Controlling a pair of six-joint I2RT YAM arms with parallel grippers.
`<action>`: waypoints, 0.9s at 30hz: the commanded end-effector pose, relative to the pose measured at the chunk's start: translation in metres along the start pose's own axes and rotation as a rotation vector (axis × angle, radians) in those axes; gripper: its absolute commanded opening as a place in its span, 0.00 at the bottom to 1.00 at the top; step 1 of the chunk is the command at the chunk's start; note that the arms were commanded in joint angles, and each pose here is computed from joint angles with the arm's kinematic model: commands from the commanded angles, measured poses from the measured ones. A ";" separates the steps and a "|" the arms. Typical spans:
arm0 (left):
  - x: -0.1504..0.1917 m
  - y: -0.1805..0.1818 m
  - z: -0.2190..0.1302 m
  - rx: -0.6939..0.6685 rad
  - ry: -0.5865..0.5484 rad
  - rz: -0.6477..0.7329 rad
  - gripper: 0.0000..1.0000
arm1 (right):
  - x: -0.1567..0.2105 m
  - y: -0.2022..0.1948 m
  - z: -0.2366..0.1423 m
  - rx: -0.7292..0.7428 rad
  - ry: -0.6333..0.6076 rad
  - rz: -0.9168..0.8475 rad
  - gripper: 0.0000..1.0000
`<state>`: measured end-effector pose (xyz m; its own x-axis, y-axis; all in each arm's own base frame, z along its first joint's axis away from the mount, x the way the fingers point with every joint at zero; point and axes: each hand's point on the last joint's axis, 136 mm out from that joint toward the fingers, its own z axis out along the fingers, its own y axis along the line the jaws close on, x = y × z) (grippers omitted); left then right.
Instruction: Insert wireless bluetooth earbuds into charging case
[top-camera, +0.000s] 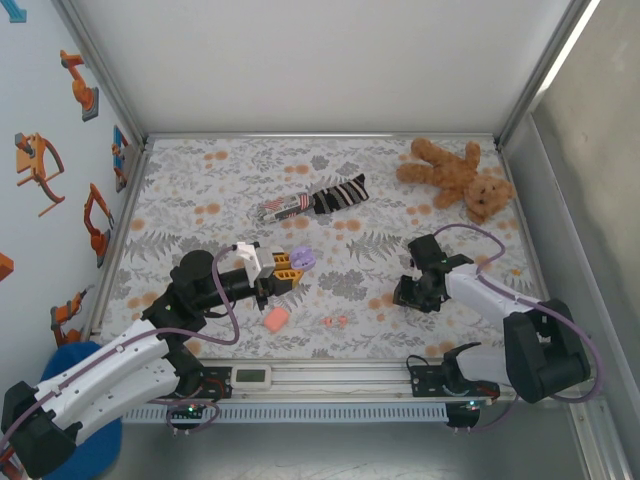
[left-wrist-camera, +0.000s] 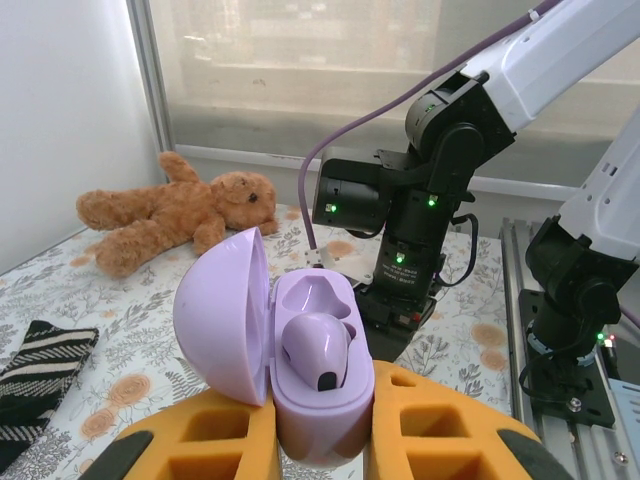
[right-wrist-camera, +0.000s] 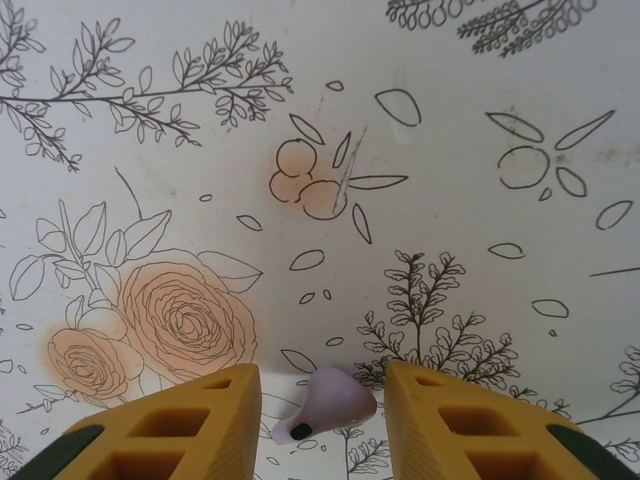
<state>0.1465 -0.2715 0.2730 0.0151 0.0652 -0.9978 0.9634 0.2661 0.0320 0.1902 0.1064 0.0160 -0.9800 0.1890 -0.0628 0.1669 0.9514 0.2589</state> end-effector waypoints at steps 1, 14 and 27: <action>-0.004 -0.005 -0.001 0.021 -0.024 0.011 0.00 | 0.001 -0.003 0.004 0.008 0.011 0.010 0.35; -0.005 -0.005 -0.001 0.022 -0.022 0.006 0.00 | 0.001 -0.004 0.006 0.015 0.017 -0.004 0.29; -0.007 -0.005 0.000 0.023 -0.020 0.008 0.00 | -0.001 -0.003 0.006 0.016 0.023 -0.027 0.25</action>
<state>0.1462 -0.2716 0.2730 0.0149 0.0654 -0.9977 0.9638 0.2646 0.0317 0.1892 0.1015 0.0134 -0.9830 0.1744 -0.0568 0.1570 0.9602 0.2311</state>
